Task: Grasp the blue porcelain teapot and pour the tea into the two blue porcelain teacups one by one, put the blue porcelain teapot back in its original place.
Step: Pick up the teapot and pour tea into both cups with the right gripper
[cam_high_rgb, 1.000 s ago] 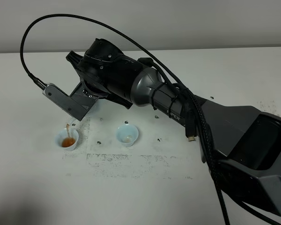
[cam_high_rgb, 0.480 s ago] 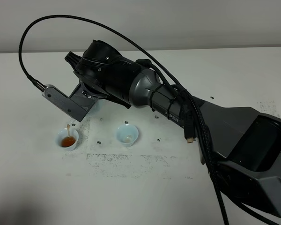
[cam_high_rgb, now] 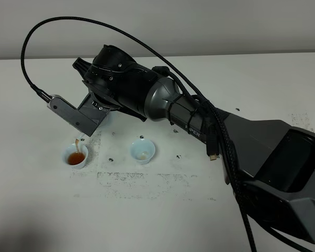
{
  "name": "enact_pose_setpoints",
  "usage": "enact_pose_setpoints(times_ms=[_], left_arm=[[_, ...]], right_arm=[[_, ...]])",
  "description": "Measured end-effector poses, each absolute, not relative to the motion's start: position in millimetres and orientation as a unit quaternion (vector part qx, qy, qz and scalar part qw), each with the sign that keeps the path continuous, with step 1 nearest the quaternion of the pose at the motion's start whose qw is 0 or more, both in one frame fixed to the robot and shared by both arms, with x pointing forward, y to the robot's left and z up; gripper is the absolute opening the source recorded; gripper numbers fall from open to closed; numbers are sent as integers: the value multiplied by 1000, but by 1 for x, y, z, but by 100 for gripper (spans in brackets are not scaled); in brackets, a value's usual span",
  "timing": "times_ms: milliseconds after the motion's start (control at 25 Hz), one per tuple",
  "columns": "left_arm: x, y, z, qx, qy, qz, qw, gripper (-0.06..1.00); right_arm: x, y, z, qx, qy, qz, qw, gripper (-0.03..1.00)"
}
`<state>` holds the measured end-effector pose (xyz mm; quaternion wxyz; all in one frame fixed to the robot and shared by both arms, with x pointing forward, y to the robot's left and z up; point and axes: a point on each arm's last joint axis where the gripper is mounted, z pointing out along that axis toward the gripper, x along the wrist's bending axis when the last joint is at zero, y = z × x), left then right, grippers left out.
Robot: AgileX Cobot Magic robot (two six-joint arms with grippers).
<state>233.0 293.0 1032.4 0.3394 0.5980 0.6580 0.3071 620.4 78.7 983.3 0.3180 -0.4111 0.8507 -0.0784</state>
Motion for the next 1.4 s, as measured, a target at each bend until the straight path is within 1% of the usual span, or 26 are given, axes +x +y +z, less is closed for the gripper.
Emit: enact_pose_setpoints(times_ms=[1400], left_arm=[[233, 293, 1032, 598, 658, 307, 339, 67]], right_arm=[[610, 88, 985, -407, 849, -83, 328, 4]])
